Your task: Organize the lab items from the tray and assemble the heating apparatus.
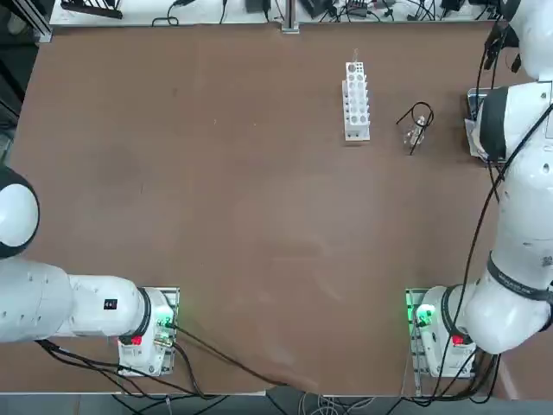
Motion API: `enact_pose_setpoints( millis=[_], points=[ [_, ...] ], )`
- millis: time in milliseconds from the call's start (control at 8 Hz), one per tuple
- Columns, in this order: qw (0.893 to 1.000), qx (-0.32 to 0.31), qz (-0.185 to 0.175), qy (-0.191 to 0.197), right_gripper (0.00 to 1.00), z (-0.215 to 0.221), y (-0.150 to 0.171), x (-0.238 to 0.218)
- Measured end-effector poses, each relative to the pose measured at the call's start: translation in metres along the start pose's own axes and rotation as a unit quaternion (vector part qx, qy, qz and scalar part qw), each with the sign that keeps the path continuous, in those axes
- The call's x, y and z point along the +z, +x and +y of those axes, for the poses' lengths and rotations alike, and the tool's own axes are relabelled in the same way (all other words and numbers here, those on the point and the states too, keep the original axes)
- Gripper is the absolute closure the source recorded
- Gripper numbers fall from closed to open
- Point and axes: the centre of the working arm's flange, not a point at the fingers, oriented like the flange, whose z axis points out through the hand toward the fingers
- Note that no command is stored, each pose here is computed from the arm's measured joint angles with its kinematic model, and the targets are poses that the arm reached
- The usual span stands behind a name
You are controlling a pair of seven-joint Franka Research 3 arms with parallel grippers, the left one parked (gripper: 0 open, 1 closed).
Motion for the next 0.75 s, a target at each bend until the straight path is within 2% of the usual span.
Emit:
enact_pose_setpoints(
  millis=[250,500,750],
  points=[
    [0.999,-0.025,-0.030,-0.003,0.00,-0.010,0.002,0.038],
    [0.999,-0.045,-0.022,-0.016,0.00,-0.023,0.000,0.067],
    [0.999,-0.036,-0.018,-0.031,0.00,-0.046,-0.012,0.088]
  ],
)
